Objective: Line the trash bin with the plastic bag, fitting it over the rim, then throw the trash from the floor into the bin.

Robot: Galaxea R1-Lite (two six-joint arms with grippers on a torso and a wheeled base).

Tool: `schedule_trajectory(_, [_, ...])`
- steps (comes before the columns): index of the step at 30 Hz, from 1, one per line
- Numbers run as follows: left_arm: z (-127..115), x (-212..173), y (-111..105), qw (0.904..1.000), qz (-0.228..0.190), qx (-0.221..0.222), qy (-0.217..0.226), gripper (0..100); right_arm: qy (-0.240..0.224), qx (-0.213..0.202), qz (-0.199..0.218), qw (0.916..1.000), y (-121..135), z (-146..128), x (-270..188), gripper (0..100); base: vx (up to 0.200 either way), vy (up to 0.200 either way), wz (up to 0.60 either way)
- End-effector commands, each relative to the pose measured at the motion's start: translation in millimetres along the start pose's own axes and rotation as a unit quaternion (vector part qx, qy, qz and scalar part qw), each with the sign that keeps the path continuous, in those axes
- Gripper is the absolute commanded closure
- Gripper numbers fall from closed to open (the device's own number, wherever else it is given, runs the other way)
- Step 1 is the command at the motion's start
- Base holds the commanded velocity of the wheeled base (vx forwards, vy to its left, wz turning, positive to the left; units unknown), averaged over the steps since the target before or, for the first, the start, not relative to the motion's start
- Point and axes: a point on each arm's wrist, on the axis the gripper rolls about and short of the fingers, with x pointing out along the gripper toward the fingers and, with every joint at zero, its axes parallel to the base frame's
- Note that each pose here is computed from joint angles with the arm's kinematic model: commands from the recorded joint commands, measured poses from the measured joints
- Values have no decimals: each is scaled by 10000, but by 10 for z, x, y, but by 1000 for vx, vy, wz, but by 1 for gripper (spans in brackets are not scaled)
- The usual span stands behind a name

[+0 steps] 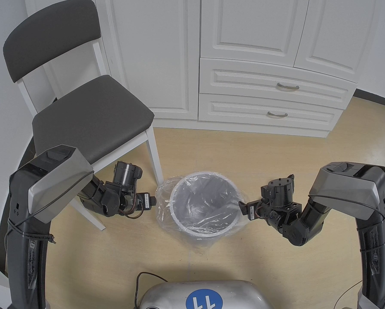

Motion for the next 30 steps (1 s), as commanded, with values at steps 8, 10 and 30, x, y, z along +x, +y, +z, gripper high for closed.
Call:
schedule_trajectory(8, [-3, 632, -166, 9998, 157, 117, -1, 0, -514, -29, 152, 9986, 393, 51, -80, 0, 0, 0, 0])
schedule_trajectory(10, [-7, 672, -194, 9997, 162, 144, 66, 0, -578, -37, 218, 9981, 464, 48, -67, 0, 0, 0, 0])
schedule_trajectory(30, [-23, 787, -296, 9994, 309, 63, 122, 0, 551, -1305, 26, 9899, 1018, 652, 233, 0, 0, 0, 0])
